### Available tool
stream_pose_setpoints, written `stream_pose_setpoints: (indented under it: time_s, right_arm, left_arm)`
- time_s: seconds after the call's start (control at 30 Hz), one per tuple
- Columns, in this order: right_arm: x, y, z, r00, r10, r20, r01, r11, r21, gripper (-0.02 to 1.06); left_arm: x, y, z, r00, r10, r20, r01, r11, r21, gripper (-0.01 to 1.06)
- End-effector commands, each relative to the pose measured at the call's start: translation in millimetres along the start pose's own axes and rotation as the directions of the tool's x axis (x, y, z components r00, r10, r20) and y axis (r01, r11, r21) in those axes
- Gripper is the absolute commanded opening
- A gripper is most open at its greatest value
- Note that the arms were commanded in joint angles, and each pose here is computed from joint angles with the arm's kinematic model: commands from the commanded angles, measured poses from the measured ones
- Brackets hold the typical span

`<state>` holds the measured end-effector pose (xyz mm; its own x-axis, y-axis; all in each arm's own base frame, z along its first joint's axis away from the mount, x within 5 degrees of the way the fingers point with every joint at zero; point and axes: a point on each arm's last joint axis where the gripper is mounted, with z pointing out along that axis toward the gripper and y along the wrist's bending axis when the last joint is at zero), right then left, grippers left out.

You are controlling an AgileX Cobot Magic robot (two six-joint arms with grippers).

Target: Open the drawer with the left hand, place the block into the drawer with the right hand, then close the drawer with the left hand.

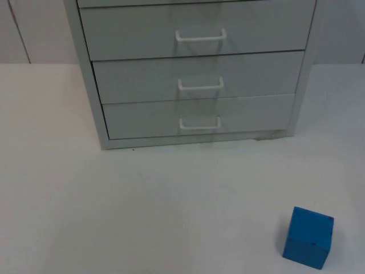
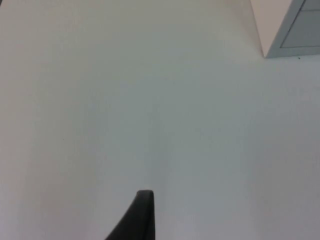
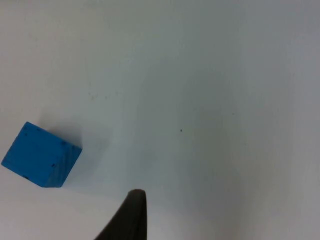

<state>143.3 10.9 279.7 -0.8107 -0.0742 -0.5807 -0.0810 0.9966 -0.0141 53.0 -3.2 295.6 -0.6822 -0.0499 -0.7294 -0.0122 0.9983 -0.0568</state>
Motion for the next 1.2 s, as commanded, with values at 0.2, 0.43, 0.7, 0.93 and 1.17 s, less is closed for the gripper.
stream_pose_setpoints:
  time_s: [0.2,0.43,0.7,0.93,1.17]
  right_arm:
    - [-1.5,-0.7,-2.1,1.0,0.011,0.007,-0.011,1.0,0.002,1.05]
    - [-1.5,-0.7,-2.1,1.0,0.011,0.007,-0.011,1.0,0.002,1.05]
    - [-1.5,-0.7,-2.1,1.0,0.015,0.008,-0.015,1.0,0.002,1.05]
    - [-2.6,-0.7,-2.1,1.0,0.014,0.02,-0.014,1.0,0.001,1.05]
    - [-3.2,-0.7,-2.1,1.0,0.014,0.026,-0.014,1.0,0.001,1.05]
  left_arm:
    - [-6.7,-17.2,11.1,0.995,0.068,-0.073,-0.052,0.979,0.197,0.97]
    - [-17.2,-23.4,35.9,0.978,0.097,-0.187,-0.041,0.958,0.284,0.87]
    - [-27.2,-30.6,64.0,0.955,0.102,-0.277,0.009,0.927,0.375,0.87]
    - [-34.5,-42.3,87.4,0.95,0.118,-0.29,0.013,0.91,0.415,0.87]
    - [-30.8,-66.1,110.9,0.918,0.227,-0.325,-0.056,0.885,0.462,0.87]
